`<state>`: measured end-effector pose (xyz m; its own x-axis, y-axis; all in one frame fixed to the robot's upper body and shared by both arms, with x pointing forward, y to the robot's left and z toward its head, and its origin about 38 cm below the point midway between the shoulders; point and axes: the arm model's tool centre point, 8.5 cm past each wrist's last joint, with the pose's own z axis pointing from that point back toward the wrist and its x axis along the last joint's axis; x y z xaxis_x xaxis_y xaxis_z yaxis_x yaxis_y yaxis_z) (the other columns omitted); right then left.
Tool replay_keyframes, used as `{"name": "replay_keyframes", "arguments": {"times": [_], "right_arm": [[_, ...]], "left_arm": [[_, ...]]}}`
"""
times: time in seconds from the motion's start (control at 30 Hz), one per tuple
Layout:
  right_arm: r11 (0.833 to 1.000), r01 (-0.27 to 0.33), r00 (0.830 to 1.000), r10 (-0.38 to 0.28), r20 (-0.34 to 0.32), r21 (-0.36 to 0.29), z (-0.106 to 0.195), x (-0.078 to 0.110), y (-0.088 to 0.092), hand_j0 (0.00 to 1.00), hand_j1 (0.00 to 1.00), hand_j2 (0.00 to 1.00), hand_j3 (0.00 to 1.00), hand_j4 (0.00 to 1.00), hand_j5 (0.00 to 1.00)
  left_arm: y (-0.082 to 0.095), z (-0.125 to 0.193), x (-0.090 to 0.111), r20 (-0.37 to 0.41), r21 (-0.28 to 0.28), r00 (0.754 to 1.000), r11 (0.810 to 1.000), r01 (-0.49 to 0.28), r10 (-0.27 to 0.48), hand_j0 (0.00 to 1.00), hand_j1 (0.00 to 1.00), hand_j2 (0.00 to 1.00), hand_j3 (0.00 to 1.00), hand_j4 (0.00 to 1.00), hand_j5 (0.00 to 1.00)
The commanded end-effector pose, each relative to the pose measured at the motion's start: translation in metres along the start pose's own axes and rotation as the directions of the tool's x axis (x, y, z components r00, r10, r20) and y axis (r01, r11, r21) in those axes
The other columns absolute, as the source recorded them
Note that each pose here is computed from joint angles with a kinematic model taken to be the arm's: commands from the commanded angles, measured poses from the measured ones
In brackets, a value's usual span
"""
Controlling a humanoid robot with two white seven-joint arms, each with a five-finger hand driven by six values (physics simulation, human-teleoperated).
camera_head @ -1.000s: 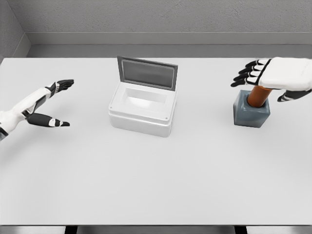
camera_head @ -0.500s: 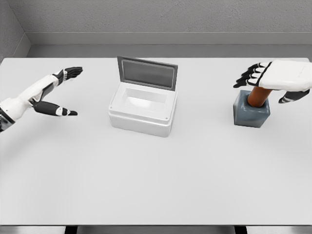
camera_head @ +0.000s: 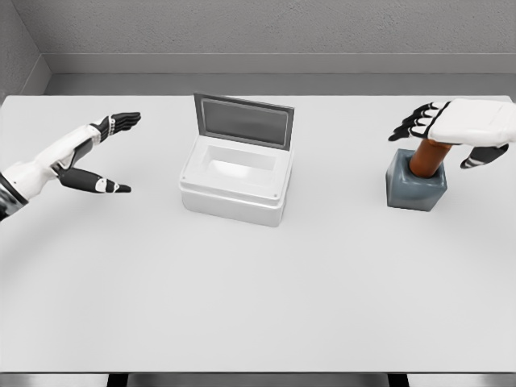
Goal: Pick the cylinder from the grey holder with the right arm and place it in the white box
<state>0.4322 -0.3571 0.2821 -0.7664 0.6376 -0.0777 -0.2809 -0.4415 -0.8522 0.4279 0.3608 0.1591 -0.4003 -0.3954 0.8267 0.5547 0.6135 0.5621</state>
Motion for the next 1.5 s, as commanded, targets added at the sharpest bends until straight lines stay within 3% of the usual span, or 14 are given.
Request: {"name": "replay_keyframes", "arguments": {"times": [0.0,0.5,0.63,0.73,0.8,0.93,1.07,1.2,1.27,1.33,1.47], "right_arm": [[1.0,0.013,1.0,-0.013,-0.009,0.004,-0.005,-0.004,0.004,1.0,1.0,1.0,1.0,1.0,1.0],[0.999,0.031,0.999,-0.031,-0.02,0.035,-0.014,-0.009,0.016,1.0,1.0,1.0,1.0,1.0,1.0],[0.999,0.033,0.999,-0.033,-0.017,0.04,-0.015,-0.008,0.017,0.77,0.77,0.77,0.77,0.77,0.77],[0.999,0.032,0.999,-0.031,-0.017,0.039,-0.015,-0.008,0.016,0.49,0.49,0.49,0.49,0.49,0.49],[0.999,0.032,0.999,-0.031,-0.017,0.039,-0.015,-0.008,0.016,0.44,0.44,0.44,0.44,0.44,0.44],[0.999,0.034,0.999,-0.033,-0.019,0.038,-0.014,-0.009,0.016,0.19,0.19,0.19,0.19,0.19,0.19],[0.999,0.026,0.999,-0.025,-0.032,0.031,-0.009,-0.013,0.011,0.14,0.14,0.14,0.14,0.14,0.14],[1.0,0.0,0.999,0.0,-0.044,-0.014,0.0,-0.016,-0.011,0.14,0.14,0.14,0.14,0.14,0.14],[0.998,0.011,1.0,-0.012,-0.001,-0.056,-0.001,-0.007,-0.021,0.14,0.14,0.14,0.14,0.14,0.14],[0.996,-0.029,0.998,0.033,0.055,-0.08,-0.01,0.013,-0.034,0.14,0.14,0.14,0.14,0.14,0.14],[0.991,-0.04,0.99,0.056,0.127,-0.128,-0.034,0.031,-0.05,0.14,0.14,0.14,0.14,0.14,0.14]], "left_arm": [[0.003,0.001,0.0,-0.002,0.007,1.0,1.0,-0.001,0.001,1.0,1.0,1.0,1.0,1.0,1.0],[0.001,0.003,-0.004,-0.013,0.006,1.0,1.0,-0.002,0.002,1.0,1.0,1.0,1.0,1.0,1.0],[0.001,0.003,-0.004,-0.013,0.004,1.0,1.0,-0.002,0.002,1.0,1.0,1.0,1.0,1.0,1.0],[0.0,0.002,-0.004,-0.012,0.004,1.0,1.0,-0.003,0.003,1.0,1.0,1.0,1.0,1.0,1.0],[0.0,0.002,-0.004,-0.011,0.004,1.0,1.0,-0.004,0.005,1.0,1.0,1.0,1.0,1.0,1.0],[0.0,0.002,-0.004,-0.012,0.004,1.0,1.0,-0.003,0.004,1.0,1.0,1.0,1.0,1.0,1.0],[0.0,0.002,-0.004,-0.011,0.004,1.0,1.0,-0.004,0.005,1.0,1.0,1.0,1.0,1.0,1.0],[0.0,0.002,-0.004,-0.011,0.004,1.0,1.0,-0.004,0.005,1.0,1.0,1.0,1.0,1.0,1.0],[0.0,0.002,-0.004,-0.011,0.004,1.0,1.0,-0.004,0.005,1.0,1.0,1.0,1.0,1.0,1.0],[0.0,0.002,-0.005,-0.013,0.003,1.0,1.0,-0.004,0.004,1.0,1.0,1.0,1.0,1.0,1.0],[0.006,-0.002,0.0,-0.001,0.01,1.0,1.0,0.006,-0.006,1.0,1.0,1.0,1.0,1.0,1.0]]}}
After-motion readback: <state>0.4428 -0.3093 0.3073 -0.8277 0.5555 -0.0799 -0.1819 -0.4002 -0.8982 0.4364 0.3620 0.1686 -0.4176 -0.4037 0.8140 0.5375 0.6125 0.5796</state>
